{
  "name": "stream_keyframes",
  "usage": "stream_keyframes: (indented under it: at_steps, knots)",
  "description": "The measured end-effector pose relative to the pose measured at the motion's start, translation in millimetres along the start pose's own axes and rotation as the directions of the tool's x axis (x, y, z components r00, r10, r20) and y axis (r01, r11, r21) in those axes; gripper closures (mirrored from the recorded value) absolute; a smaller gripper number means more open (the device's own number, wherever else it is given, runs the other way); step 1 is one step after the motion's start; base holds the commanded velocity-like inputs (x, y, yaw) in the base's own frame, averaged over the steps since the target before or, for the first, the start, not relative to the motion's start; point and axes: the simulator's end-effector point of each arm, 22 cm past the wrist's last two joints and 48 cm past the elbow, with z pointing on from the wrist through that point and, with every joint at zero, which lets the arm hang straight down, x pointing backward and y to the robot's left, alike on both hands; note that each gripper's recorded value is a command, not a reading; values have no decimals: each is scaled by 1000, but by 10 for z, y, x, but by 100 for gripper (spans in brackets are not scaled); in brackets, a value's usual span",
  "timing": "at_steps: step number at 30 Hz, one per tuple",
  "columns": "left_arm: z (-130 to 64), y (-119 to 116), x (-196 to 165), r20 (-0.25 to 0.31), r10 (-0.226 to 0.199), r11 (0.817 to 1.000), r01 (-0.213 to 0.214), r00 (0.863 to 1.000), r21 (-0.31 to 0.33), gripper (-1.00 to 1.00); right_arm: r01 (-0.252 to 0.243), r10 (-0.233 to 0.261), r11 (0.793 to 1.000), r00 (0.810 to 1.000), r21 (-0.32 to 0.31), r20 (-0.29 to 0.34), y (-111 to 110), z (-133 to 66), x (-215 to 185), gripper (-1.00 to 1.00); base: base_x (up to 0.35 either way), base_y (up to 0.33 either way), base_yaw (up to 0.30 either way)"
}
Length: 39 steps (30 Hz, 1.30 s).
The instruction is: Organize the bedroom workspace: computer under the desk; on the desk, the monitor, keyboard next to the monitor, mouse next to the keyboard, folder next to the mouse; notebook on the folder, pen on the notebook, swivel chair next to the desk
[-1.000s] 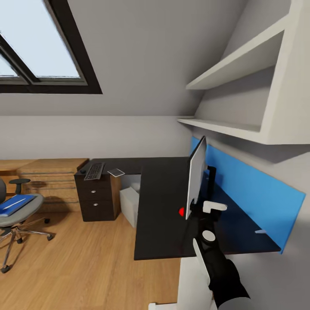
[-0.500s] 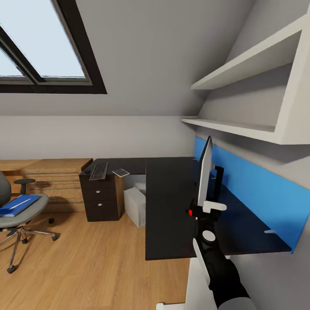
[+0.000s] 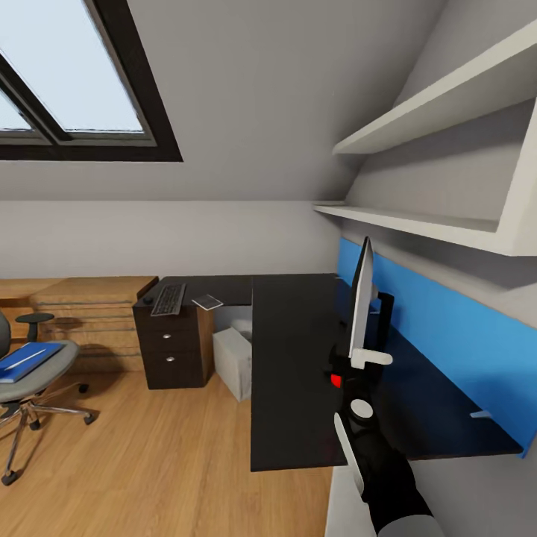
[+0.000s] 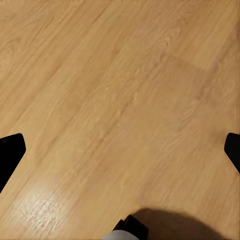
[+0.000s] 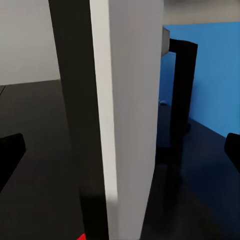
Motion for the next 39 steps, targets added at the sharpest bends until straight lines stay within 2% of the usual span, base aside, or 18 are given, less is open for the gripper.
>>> stream_keyframes:
  at_steps: [15,29,39]
  knots:
    - [-1,-8,4,-1,-1,1000,1,1000,1,-100,0,0,1000,1000,0,0,1,1,2,-100,91,-9,0]
    - [-1,-9,7,-3,-1,1000,1,1000,1,-100,0,0,1000,1000,0,0,2,1,1,-100,1,-130,0]
    - [-2,-10,9,-3,0,1000,0,1000,2,-100,8,-8,1000,1000,-3,-10,14,0,56,-100,0,-277,0]
